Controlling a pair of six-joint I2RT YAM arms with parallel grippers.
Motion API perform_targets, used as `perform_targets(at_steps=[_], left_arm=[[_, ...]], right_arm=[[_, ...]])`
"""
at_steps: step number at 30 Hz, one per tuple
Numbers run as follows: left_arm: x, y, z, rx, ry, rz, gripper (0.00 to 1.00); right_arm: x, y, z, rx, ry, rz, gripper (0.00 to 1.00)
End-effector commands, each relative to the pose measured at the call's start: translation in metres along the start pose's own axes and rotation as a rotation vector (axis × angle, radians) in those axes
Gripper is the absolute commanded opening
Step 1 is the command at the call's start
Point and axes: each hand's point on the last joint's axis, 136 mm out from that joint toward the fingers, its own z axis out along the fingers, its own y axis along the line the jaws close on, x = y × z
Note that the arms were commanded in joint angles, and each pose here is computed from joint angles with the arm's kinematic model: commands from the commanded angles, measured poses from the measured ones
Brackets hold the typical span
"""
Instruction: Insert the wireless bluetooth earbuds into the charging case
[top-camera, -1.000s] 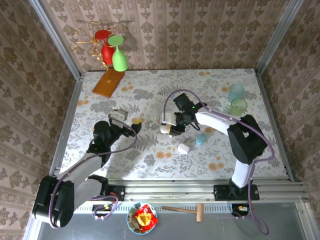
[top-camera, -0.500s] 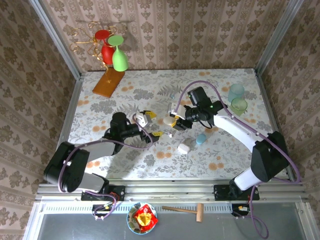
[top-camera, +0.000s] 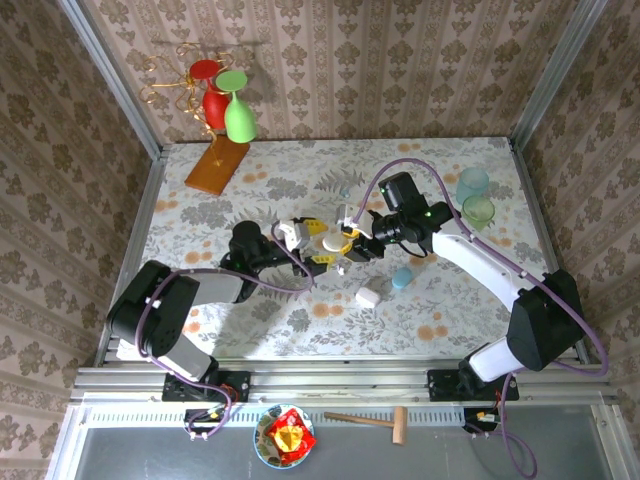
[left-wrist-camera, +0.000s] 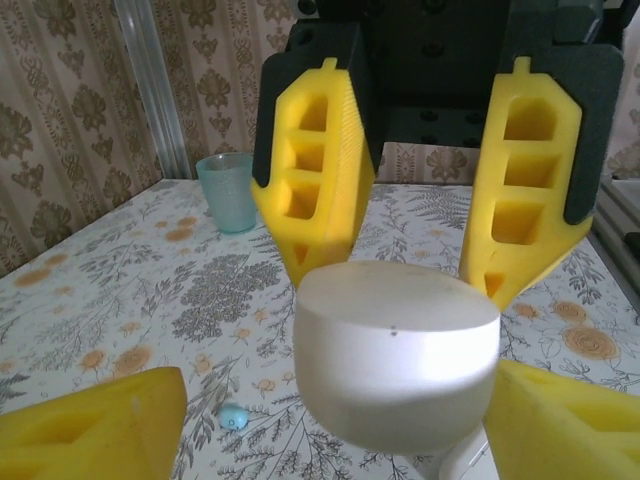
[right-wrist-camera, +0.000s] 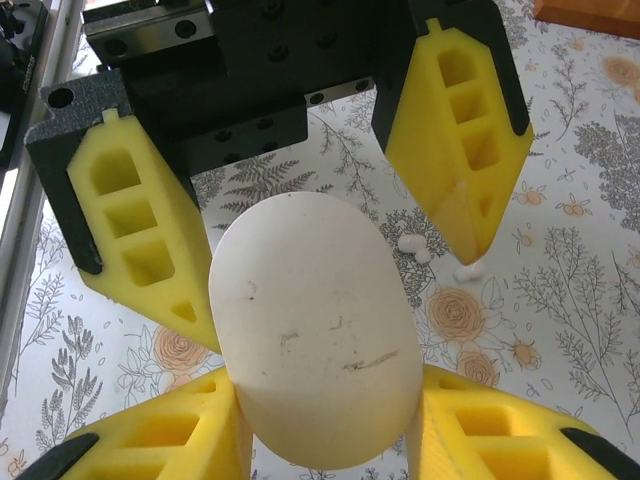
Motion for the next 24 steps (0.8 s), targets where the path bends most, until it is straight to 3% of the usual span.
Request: perform_targets(at_steps=[1, 9, 18, 24], left_arm=[[-0.0123, -0.0074, 0.0038, 0.049, -0.018, 0.022, 0.73], [-0.0134, -0.0123, 0.0073, 0.069, 0.009, 0.016, 0.59], [-0.0183, -0.0154, 0.0070, 0.074, 0.005, 0.025, 0.51], [-0.0197, -0.0166, 0.0071, 0.079, 0.003, 0.027, 0.38]], right_arm=[[-0.0073, 0.0111, -0.0075, -0.030, -0.026, 0.015, 0.39], [-0.0060, 0.0120, -0.0069, -0.030, -0.020, 0.014, 0.38], [-0.0035, 0.0128, -0.0061, -0.032, -0.009, 0.015, 0.38], [-0.0043, 0.0134, -0.0067, -0.033, -0.015, 0.016, 0.38]])
